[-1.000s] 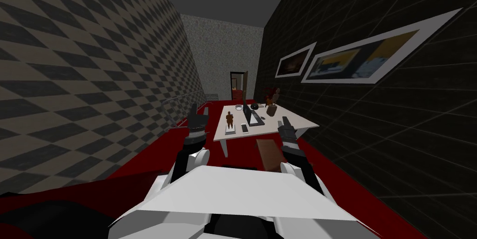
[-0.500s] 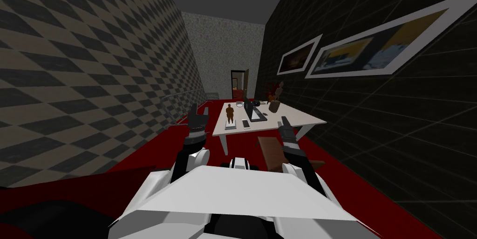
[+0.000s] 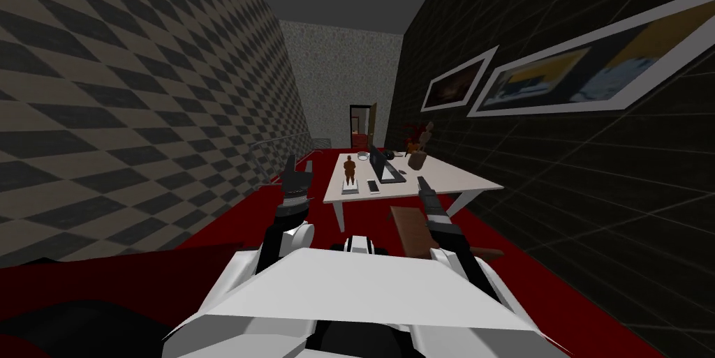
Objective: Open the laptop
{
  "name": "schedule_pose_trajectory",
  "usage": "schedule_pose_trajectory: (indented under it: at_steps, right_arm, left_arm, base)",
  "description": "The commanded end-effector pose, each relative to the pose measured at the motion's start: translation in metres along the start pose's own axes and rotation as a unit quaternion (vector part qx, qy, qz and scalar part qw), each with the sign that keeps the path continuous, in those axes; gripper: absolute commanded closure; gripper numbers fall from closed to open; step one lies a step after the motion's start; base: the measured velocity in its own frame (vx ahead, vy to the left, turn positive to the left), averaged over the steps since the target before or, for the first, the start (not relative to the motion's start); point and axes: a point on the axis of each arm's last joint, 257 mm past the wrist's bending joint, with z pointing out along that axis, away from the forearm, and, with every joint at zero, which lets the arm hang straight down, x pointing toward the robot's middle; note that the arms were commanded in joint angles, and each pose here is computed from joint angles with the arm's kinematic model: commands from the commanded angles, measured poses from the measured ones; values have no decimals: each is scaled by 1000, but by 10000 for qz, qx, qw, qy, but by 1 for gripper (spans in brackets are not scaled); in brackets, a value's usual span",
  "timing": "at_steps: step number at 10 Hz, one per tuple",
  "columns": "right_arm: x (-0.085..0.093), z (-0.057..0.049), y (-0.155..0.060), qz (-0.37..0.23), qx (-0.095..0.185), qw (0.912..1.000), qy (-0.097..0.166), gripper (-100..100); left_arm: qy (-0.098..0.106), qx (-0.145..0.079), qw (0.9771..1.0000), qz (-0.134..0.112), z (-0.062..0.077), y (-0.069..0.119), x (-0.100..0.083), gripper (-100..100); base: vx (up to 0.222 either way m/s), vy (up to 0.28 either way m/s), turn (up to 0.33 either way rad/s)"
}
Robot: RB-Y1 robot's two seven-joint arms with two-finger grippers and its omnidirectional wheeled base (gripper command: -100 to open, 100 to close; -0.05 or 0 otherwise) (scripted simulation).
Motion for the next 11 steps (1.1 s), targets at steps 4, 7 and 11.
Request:
schedule_pose_trajectory:
  at_steps: [4,7,11]
  right_arm:
    - [-2,-3,-35,-1570,273,9857,552,-100]
    - [-9,-5,-55,-2487,405,9641,838,-100]
    - [-26,-7,-84,-3760,557,9169,1216,-100]
  left_arm:
    - [0,0,10000,0,0,0,0,0]
    - [0,0,10000,0,0,0,0,0]
    - [0,0,10000,0,0,0,0,0]
  base:
    - [14,60,103]
    - [23,67,97]
    - [21,68,112]
